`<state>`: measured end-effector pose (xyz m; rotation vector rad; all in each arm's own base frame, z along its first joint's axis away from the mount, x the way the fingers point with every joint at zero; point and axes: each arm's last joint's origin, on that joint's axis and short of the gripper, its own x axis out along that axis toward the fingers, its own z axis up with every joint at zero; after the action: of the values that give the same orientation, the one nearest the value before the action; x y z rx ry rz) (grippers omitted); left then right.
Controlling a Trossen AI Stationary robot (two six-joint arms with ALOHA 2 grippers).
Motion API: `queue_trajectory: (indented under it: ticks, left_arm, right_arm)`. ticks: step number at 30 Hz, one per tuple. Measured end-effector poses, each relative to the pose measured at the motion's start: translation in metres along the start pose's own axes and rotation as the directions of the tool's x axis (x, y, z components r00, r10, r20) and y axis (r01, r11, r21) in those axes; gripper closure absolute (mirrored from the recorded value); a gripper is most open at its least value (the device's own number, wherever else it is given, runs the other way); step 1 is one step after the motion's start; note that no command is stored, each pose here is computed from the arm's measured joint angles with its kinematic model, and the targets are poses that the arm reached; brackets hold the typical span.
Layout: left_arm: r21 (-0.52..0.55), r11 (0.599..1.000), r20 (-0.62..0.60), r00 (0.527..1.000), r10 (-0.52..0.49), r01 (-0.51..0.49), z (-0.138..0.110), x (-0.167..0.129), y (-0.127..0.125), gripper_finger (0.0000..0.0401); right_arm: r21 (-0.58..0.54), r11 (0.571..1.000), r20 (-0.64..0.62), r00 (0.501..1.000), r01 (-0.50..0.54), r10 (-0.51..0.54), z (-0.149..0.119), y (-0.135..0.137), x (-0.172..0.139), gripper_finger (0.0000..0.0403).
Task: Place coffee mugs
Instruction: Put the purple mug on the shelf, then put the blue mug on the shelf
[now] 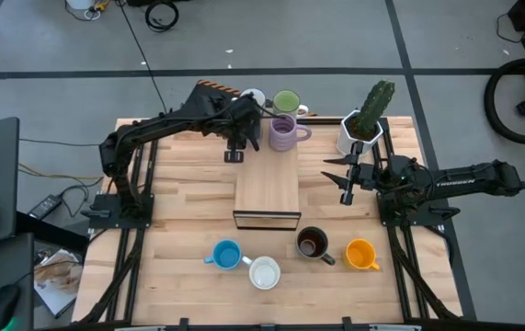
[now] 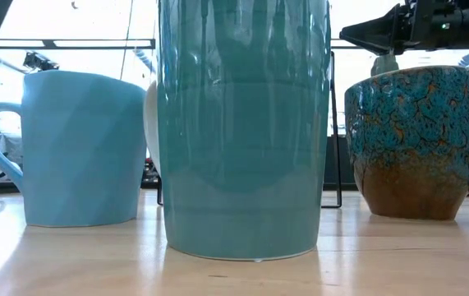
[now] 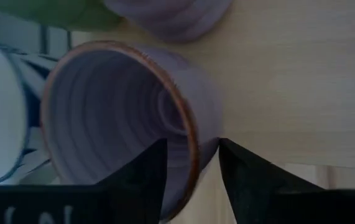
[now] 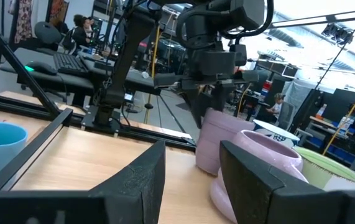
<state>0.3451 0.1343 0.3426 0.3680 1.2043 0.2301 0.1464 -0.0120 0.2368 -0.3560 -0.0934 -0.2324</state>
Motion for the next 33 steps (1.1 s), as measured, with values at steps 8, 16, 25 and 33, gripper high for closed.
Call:
queue_trajectory:
  ticks: [8, 16, 25, 33]
  left_arm:
    - [-0.049, 0.998, -0.003, 1.0, 0.031, -0.031, 0.0, -0.003, 0.0, 0.0258]
    - [-0.068, 0.997, 0.067, 0.997, 0.047, -0.042, 0.011, -0.006, -0.007, 0.0255]
    - [0.044, 0.992, 0.046, 0.992, 0.119, -0.121, 0.016, -0.011, -0.017, 0.0215]
    - [0.085, 0.988, 0.029, 0.991, 0.13, -0.132, 0.017, -0.015, -0.023, 0.0221]
  right_arm:
    - [0.0, 1.0, -0.002, 1.0, -0.001, 0.001, 0.0, 0.0, 0.0, 0.0245]
    - [0.0, 1.0, -0.002, 1.0, -0.001, 0.001, 0.0, 0.0, 0.0, 0.0245]
    - [0.0, 1.0, -0.003, 1.0, -0.001, 0.001, 0.0, 0.0, 0.0, 0.0245]
    - [0.002, 1.0, -0.007, 1.0, -0.003, 0.003, -0.001, 0.0, 0.0, 0.0245]
